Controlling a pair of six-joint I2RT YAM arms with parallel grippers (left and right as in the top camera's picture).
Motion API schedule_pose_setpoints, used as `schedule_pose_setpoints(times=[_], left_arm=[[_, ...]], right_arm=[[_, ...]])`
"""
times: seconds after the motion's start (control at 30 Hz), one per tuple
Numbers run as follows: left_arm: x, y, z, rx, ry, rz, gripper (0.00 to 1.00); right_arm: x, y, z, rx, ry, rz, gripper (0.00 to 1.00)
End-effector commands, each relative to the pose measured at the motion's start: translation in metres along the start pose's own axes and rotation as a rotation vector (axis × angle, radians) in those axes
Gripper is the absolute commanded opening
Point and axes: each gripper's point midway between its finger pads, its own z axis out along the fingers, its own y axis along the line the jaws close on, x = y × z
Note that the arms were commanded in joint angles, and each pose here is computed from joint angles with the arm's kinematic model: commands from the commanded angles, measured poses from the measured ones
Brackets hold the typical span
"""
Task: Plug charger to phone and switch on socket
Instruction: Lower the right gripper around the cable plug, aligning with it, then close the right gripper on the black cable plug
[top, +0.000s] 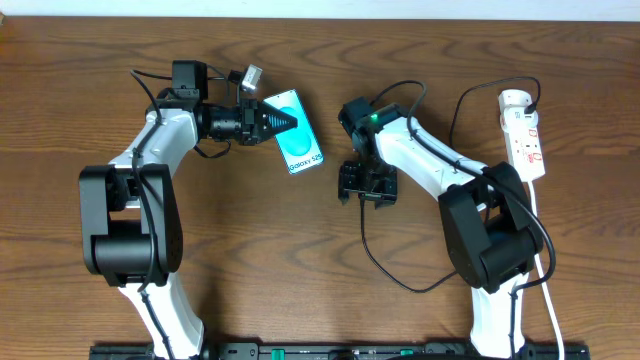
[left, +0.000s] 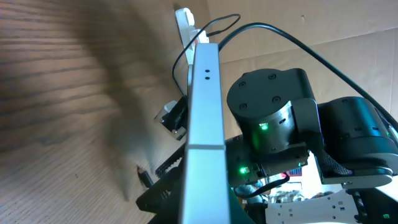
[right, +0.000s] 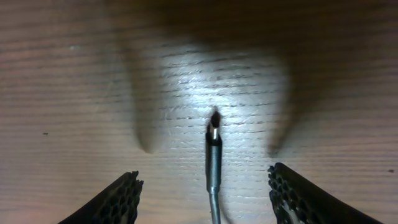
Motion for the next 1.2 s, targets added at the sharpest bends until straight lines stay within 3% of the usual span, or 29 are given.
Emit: schedule_pose_setpoints(times=[0.0,1.17], left_arm=[[0.000,-0.011,-0.002,0.046,0.003,0.009,0.07],[0.000,-0.011,-0.002,0.046,0.003,0.005,0.07]], right_arm=[[-0.006,-0.001,-0.002,0.016,-0.023,0.024,0.61],[0.002,-0.001,0.014,0.077,-0.048,0.064,0.57]])
